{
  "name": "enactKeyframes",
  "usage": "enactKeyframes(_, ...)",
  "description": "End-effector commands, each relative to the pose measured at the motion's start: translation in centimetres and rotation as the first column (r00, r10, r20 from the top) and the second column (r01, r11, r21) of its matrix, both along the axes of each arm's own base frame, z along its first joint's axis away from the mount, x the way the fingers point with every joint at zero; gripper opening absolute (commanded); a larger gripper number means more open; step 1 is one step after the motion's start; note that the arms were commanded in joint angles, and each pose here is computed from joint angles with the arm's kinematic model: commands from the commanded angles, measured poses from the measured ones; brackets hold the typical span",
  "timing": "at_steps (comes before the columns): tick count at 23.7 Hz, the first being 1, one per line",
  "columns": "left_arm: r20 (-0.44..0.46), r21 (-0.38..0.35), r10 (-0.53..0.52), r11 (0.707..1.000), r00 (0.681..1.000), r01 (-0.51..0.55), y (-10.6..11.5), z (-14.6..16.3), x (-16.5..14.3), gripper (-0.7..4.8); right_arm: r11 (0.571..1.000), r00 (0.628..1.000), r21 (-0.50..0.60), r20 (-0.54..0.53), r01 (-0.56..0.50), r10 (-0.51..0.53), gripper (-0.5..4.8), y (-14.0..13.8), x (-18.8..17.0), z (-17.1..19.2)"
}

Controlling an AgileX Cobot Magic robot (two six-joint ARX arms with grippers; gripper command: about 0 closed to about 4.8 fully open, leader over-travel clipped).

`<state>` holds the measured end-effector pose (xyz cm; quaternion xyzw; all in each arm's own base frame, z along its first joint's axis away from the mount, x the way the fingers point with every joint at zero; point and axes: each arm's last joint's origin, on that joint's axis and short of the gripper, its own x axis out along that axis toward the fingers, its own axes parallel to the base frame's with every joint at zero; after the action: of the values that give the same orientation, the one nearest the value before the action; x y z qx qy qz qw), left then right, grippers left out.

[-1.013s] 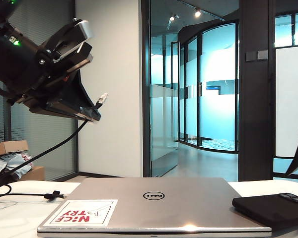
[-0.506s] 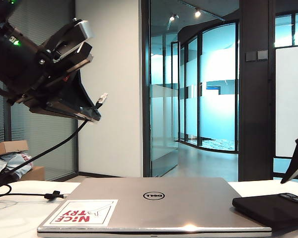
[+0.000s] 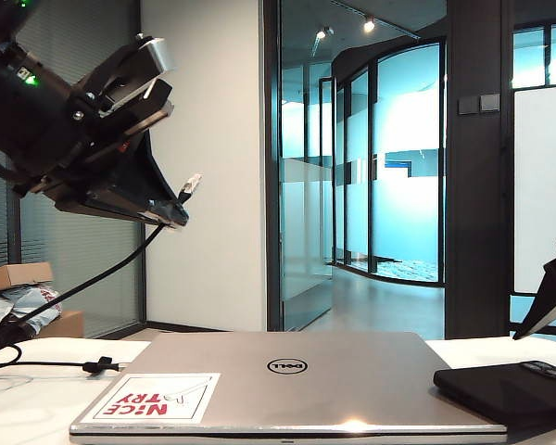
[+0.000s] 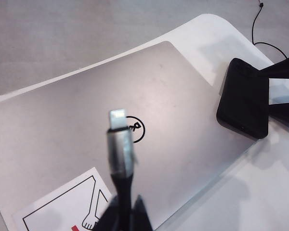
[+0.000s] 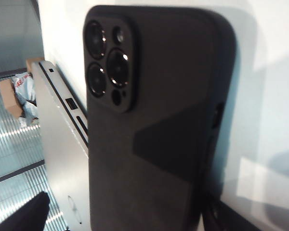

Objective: Pick up the charging cable and the phone, plug the charging cable into the charging port on the phone, and finally place them back on the table.

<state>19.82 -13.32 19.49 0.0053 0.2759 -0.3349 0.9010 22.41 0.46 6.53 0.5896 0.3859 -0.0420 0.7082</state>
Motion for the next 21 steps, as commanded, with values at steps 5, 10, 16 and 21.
enactKeyframes(5,0.014,-0.01,-0.001,1.0,1.0,0.001,-0.05,0.24,0.08,-0.06,1.0,1.0,0.008,-0.007,0.01,-0.01,4.31,0.01,0.08,-0.91)
enactKeyframes(10,0.014,-0.01,-0.001,1.0,1.0,0.001,-0.05,0.24,0.08,-0.06,1.0,1.0,0.008,-0.017,0.01,-0.01,4.31,0.0,0.15,-1.4)
enactKeyframes(16,0.014,-0.01,-0.001,1.0,1.0,0.001,-0.05,0.23,0.07,-0.06,1.0,1.0,0.023,-0.019,-0.007,0.008,4.27,0.08,0.13,-1.49)
enactKeyframes(21,0.014,-0.01,-0.001,1.0,1.0,0.001,-0.05,0.23,0.08,-0.06,1.0,1.0,0.018,-0.019,-0.002,0.002,3.83,0.07,0.13,-1.51)
